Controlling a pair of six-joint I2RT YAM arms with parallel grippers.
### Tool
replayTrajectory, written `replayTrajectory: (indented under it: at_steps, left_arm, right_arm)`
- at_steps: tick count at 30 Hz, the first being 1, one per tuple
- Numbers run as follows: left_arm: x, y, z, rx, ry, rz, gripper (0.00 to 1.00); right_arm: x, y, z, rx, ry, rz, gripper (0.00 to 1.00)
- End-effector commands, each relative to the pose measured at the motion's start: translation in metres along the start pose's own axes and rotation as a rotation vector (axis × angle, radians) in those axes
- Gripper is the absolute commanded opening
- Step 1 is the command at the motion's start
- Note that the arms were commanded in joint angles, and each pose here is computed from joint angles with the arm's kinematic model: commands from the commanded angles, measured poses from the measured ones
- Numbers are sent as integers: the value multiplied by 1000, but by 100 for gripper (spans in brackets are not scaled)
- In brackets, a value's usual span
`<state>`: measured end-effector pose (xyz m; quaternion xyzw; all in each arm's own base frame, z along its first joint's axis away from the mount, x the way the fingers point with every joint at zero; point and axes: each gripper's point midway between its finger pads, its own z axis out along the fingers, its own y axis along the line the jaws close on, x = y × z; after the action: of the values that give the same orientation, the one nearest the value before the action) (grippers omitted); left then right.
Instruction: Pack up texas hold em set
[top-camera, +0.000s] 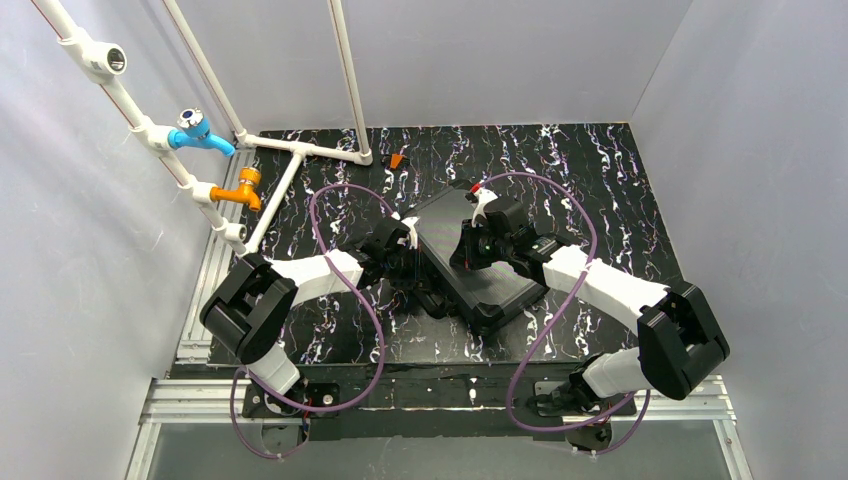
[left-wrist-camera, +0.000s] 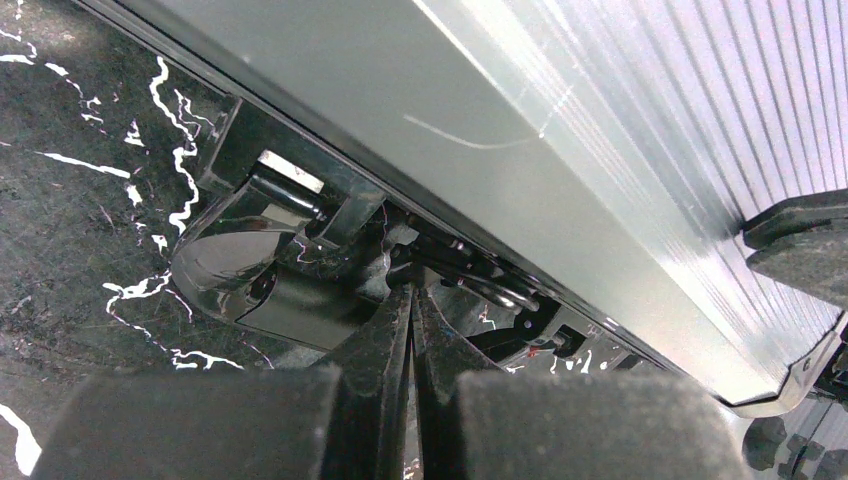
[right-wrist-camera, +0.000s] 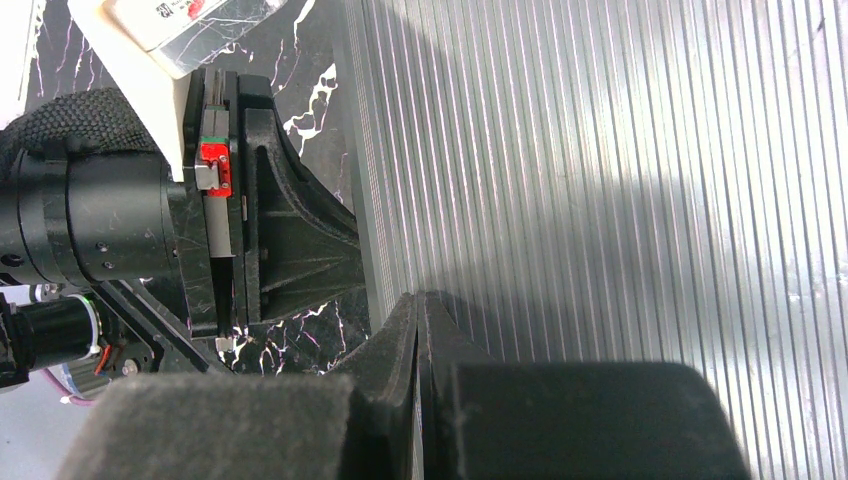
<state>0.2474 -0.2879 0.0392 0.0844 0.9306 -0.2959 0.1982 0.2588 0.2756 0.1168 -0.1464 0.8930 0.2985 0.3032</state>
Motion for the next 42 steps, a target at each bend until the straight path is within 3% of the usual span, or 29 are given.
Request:
replayTrajectory:
  at_steps: [1, 42]
  left_arm:
    - [19, 27, -4, -117, 41, 3, 0]
    - [28, 36, 28, -256, 91, -128, 0]
  right_arm:
    - [99, -63, -9, 238, 346, 15, 2]
    - [106, -67, -8, 244, 358, 13, 1]
